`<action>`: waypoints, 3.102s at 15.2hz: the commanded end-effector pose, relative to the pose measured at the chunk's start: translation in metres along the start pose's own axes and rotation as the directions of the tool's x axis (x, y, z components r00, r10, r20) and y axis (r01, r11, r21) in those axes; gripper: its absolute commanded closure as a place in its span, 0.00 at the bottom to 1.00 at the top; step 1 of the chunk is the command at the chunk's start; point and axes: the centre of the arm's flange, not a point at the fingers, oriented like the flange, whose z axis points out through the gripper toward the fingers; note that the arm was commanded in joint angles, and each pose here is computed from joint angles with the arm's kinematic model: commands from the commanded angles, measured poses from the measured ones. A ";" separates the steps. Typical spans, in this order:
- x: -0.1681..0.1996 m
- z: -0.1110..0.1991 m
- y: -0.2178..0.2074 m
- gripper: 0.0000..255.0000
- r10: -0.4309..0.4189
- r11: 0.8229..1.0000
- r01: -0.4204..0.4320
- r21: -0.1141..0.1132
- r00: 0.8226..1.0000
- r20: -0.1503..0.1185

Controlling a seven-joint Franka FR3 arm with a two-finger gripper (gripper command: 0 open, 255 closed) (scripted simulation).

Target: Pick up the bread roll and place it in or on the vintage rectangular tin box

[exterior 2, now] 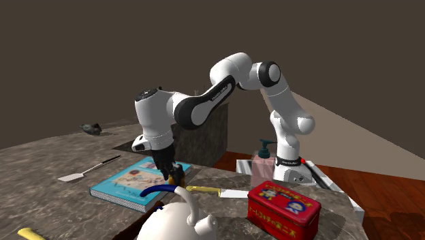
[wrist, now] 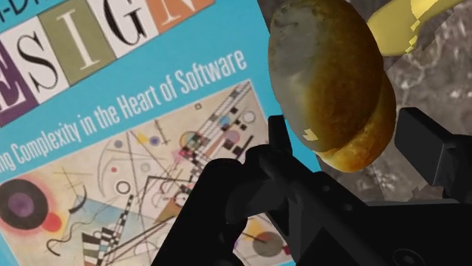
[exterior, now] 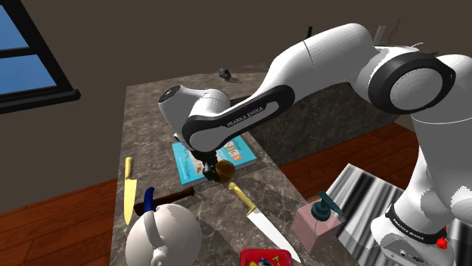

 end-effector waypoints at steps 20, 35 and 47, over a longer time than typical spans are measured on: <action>-0.023 -0.085 0.006 1.00 0.002 1.000 -0.002 0.000 1.000 0.002; -0.044 -0.162 0.010 1.00 0.002 1.000 -0.002 0.000 1.000 0.002; -0.075 -0.166 -0.131 1.00 0.002 1.000 -0.002 0.000 1.000 0.002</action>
